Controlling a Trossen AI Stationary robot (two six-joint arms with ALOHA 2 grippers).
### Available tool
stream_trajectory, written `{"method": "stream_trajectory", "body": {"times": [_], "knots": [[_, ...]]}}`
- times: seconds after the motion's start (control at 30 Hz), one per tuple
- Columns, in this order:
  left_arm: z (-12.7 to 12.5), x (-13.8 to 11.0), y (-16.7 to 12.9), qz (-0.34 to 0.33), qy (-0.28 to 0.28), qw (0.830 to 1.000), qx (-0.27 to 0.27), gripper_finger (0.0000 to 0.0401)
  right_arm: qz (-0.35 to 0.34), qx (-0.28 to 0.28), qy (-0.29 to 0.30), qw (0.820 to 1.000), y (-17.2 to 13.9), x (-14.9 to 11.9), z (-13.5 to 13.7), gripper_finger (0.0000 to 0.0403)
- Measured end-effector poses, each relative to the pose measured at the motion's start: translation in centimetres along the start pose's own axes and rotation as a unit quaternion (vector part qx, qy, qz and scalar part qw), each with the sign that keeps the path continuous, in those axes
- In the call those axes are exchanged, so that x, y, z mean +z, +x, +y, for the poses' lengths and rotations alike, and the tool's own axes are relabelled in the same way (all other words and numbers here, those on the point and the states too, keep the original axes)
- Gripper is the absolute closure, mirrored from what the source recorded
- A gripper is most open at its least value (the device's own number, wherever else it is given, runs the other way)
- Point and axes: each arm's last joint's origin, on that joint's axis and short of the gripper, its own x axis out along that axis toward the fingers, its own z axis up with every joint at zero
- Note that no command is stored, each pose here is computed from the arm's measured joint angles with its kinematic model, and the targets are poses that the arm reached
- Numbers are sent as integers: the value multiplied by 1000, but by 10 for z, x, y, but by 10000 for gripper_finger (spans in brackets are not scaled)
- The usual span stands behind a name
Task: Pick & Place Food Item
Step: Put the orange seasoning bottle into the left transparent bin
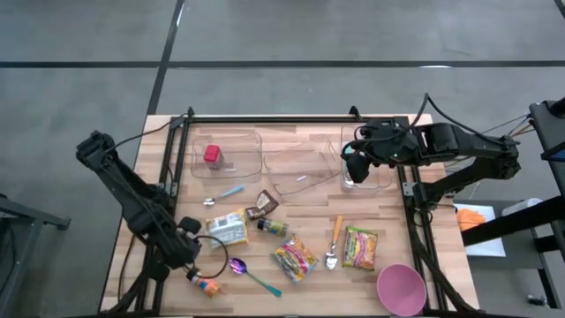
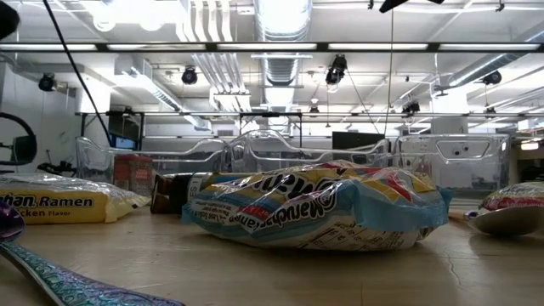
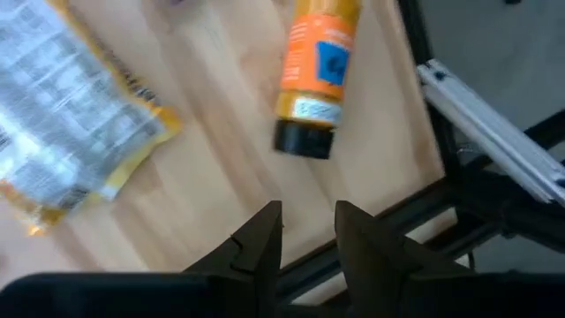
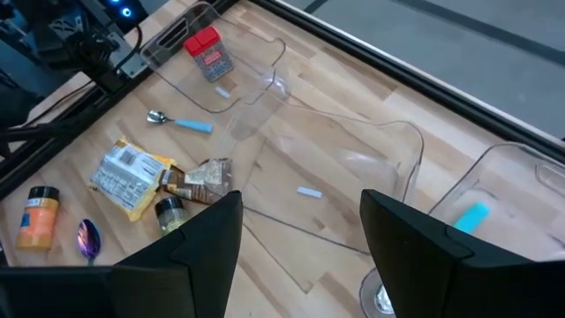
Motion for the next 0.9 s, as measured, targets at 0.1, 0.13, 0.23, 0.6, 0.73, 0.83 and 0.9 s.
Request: {"method": "stream_trajectory", "body": {"times": [0.1, 0.13, 0.23, 0.6, 0.73, 0.83, 0.9], "knots": [[-4, -1, 6, -18, -10, 1000, -2, 285, 1, 0, 2, 1000, 0, 0, 0, 178], [-5, 0, 8, -32, -13, 999, -5, 285, 1, 0, 2, 1000, 0, -1, 0, 178], [-10, 3, 14, -67, -3, 998, -1, 285, 2, 1, 0, 1000, 0, -1, 1, 178], [-22, -3, 54, -40, 31, 999, 20, 285, 4, 7, -15, 1000, -1, -3, 3, 178], [-23, 0, 62, -37, 34, 998, 26, 285, 3, 6, -15, 1000, -1, -3, 3, 178], [-23, 1, 68, -27, 38, 998, 38, 285, 3, 6, -15, 1000, -1, -3, 3, 178], [-22, 1, 72, -21, 40, 998, 41, 285, 3, 6, -14, 1000, -1, -3, 3, 178]]}}
